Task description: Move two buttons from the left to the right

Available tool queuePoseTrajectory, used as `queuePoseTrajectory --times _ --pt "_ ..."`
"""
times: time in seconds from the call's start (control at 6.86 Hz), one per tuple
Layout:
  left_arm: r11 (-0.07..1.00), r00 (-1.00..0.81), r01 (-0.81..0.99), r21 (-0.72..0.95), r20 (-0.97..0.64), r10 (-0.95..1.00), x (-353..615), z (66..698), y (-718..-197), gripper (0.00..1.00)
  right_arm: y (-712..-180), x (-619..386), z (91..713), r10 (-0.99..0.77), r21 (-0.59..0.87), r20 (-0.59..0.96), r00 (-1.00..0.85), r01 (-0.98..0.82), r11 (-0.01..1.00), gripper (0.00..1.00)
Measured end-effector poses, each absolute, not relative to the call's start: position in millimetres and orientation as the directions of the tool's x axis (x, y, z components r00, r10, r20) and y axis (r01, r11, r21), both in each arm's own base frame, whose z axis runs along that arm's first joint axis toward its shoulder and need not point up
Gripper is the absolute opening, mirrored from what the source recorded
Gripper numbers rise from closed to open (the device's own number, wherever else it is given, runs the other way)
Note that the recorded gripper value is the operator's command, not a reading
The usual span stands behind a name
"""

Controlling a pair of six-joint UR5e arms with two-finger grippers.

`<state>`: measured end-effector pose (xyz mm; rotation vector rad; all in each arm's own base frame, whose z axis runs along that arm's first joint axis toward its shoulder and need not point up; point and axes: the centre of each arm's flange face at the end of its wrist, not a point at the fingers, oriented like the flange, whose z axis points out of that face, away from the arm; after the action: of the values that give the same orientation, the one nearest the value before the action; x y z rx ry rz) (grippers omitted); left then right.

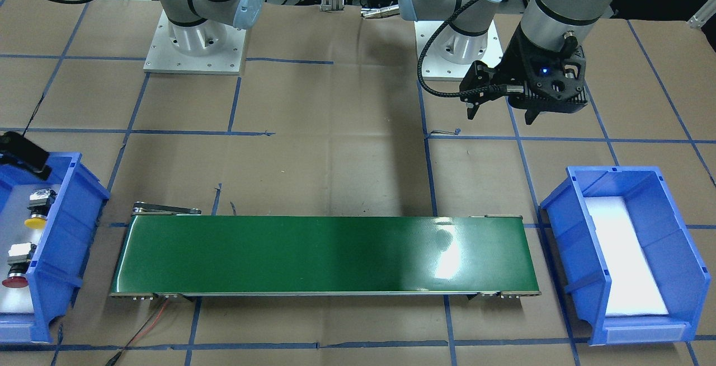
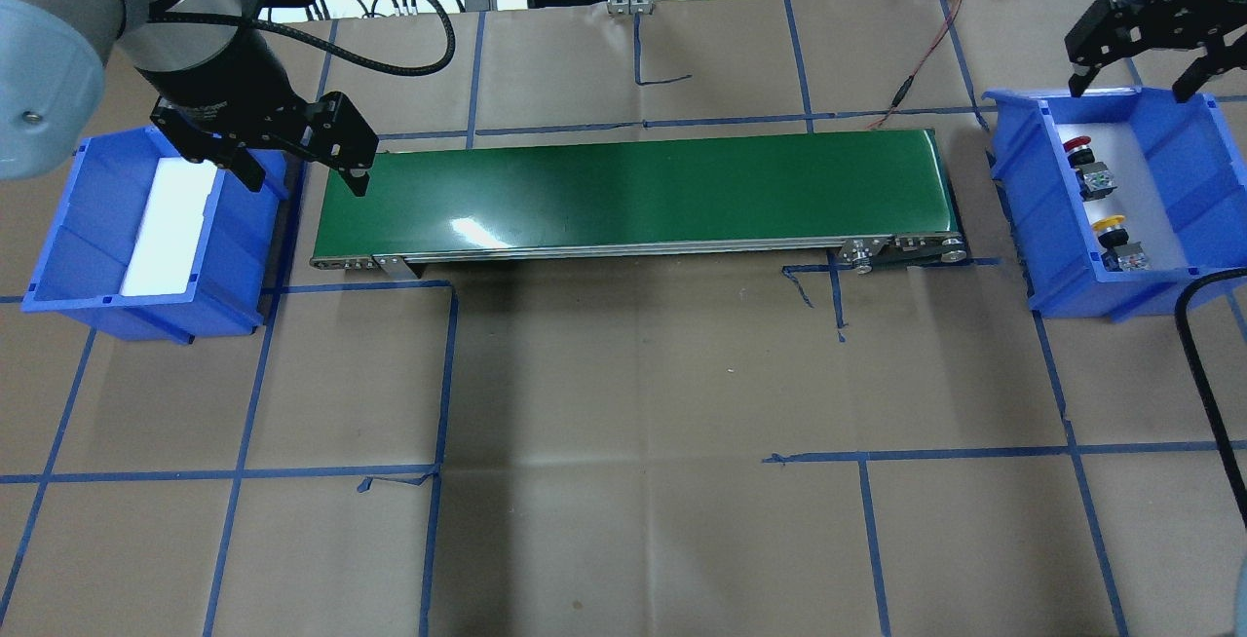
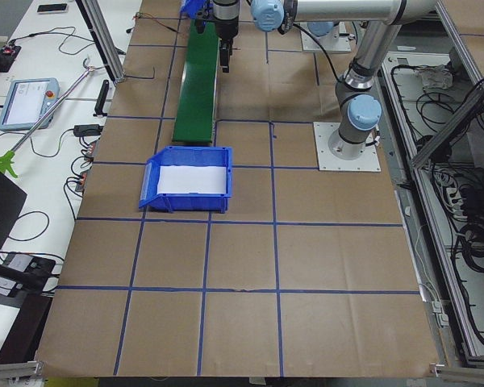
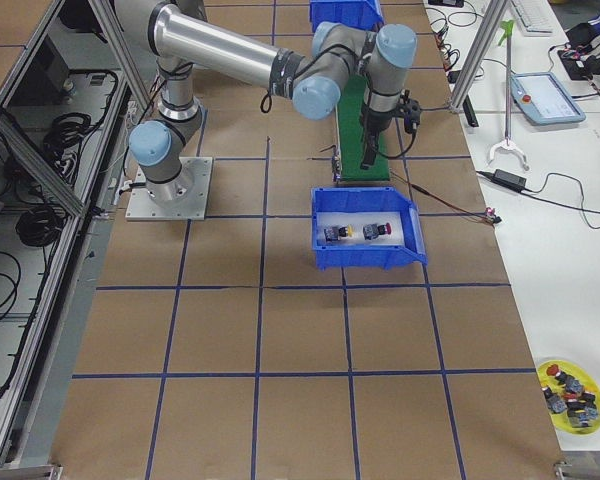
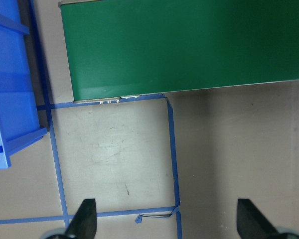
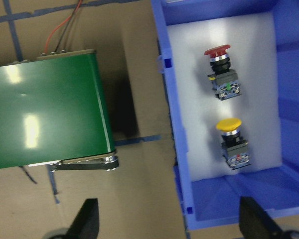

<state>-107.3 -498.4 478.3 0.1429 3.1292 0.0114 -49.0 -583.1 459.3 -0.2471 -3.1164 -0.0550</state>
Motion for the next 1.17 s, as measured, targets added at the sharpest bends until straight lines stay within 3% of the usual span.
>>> queuePoseTrajectory --times 0.58,1.17 --pt "0.996 -0.996 0.091 0.008 -0.009 0.091 -107.2 477.9 -498.6 1.0 -490.8 130.8 488.0 0.168 0.033 0.025 -0.985 0.169 0.985 0.99" --pt "0.996 -0.996 0.091 0.008 -0.009 0.091 -107.3 477.9 -498.6 1.0 -467.5 152.7 479.3 0.165 0.029 0.019 -0.986 0.165 0.986 1.0"
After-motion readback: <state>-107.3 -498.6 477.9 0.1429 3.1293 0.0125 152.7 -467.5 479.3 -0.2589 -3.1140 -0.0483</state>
